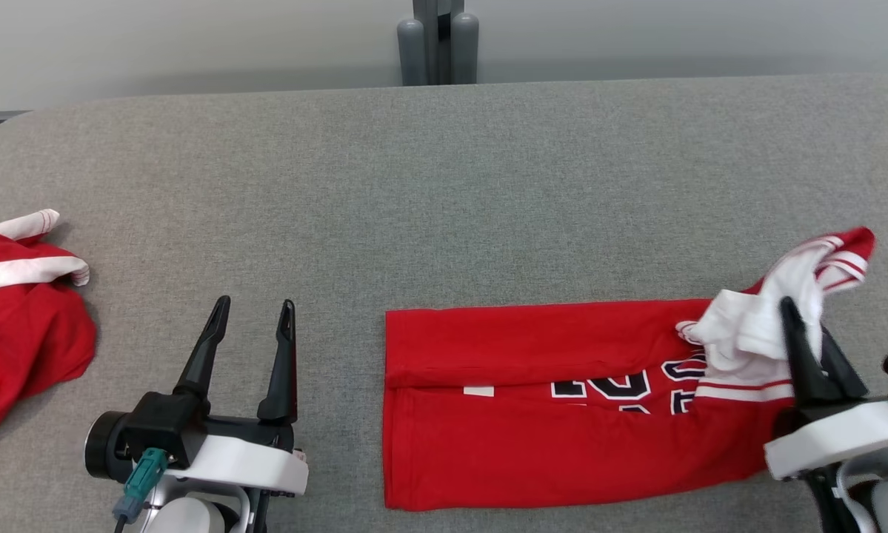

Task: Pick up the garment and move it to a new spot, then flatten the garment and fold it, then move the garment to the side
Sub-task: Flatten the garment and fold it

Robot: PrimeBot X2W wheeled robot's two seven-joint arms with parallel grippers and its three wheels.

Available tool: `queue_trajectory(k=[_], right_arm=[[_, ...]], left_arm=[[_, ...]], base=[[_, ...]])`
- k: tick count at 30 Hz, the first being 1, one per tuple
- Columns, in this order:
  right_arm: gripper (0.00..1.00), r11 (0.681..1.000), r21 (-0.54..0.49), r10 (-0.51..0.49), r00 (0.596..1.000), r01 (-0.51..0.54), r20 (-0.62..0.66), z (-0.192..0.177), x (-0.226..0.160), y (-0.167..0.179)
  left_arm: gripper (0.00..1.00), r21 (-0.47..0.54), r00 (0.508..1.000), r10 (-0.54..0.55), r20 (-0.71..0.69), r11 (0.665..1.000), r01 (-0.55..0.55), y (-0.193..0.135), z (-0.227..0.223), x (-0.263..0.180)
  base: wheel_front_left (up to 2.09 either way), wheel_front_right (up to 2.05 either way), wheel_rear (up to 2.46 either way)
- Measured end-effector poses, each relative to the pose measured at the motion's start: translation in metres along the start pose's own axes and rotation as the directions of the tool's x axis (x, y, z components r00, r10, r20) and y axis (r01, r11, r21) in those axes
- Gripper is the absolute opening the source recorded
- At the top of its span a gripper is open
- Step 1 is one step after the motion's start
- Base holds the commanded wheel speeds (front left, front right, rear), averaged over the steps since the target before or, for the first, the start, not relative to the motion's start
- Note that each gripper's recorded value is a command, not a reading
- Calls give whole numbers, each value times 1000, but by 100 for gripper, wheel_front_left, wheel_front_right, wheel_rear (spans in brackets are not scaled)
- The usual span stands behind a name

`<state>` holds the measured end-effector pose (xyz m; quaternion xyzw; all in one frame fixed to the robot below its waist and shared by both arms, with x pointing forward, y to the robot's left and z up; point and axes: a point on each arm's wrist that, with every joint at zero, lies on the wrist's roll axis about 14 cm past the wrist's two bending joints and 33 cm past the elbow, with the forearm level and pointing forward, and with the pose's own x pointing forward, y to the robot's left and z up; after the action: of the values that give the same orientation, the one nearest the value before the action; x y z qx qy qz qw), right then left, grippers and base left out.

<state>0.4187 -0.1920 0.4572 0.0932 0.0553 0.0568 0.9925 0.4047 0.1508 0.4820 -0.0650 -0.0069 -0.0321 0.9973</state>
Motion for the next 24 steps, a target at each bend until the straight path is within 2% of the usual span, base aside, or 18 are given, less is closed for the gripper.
queue_trajectory(k=[5, 8, 12, 20, 24], right_arm=[[0, 978, 15, 206, 978, -207, 27, 23, 2, 81], [0, 947, 49, 317, 948, -317, 12, 23, -2, 124], [0, 894, 101, 443, 895, -436, -59, 2, -10, 173], [0, 807, 184, 589, 788, -561, -180, -46, -19, 232], [0, 791, 199, 610, 767, -578, -199, -55, -19, 241]], left_arm=[[100, -4, 1000, -11, -2, 1000, 11, -3, -1, 0], [100, -5, 1000, -14, 8, 1000, 14, -3, 2, 2], [100, -6, 1000, -11, 6, 1000, 11, -2, 2, -1], [100, -5, 1000, 18, 4, 1000, -18, 8, 4, -8], [100, -5, 1000, 27, 1, 1000, -27, 10, 3, -10]], base=[[0, 0, 0], [0, 0, 0], [0, 0, 0], [0, 0, 0], [0, 0, 0]])
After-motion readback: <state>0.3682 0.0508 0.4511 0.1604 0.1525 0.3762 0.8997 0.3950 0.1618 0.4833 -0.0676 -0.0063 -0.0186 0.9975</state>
